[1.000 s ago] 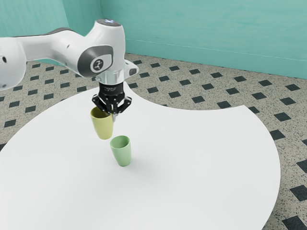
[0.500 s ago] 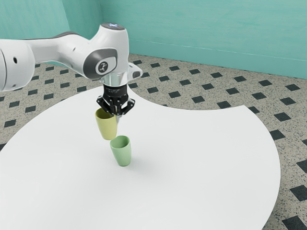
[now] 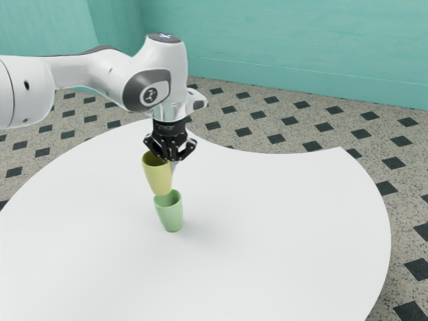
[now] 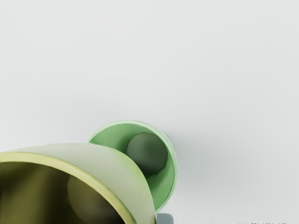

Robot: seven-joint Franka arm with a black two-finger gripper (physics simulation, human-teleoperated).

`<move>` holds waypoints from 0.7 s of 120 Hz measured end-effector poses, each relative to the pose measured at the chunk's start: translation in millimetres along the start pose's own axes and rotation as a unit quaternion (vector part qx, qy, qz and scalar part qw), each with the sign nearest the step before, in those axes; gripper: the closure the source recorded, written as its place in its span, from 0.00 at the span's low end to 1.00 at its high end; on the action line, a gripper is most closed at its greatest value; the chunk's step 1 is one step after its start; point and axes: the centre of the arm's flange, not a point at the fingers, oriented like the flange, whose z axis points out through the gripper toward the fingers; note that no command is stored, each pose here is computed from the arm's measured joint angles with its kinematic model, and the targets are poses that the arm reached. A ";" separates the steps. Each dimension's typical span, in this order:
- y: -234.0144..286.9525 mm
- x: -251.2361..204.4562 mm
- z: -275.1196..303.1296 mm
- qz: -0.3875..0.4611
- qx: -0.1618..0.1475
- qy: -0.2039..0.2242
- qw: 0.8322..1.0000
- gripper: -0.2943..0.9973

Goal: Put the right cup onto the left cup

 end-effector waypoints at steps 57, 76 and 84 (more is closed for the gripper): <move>7.4 1.1 16.5 -0.006 0.005 -0.008 1.000 0.83; 7.6 2.9 22.9 -0.009 0.006 -0.012 1.000 0.83; 8.0 3.3 24.5 -0.009 0.005 -0.012 1.000 0.83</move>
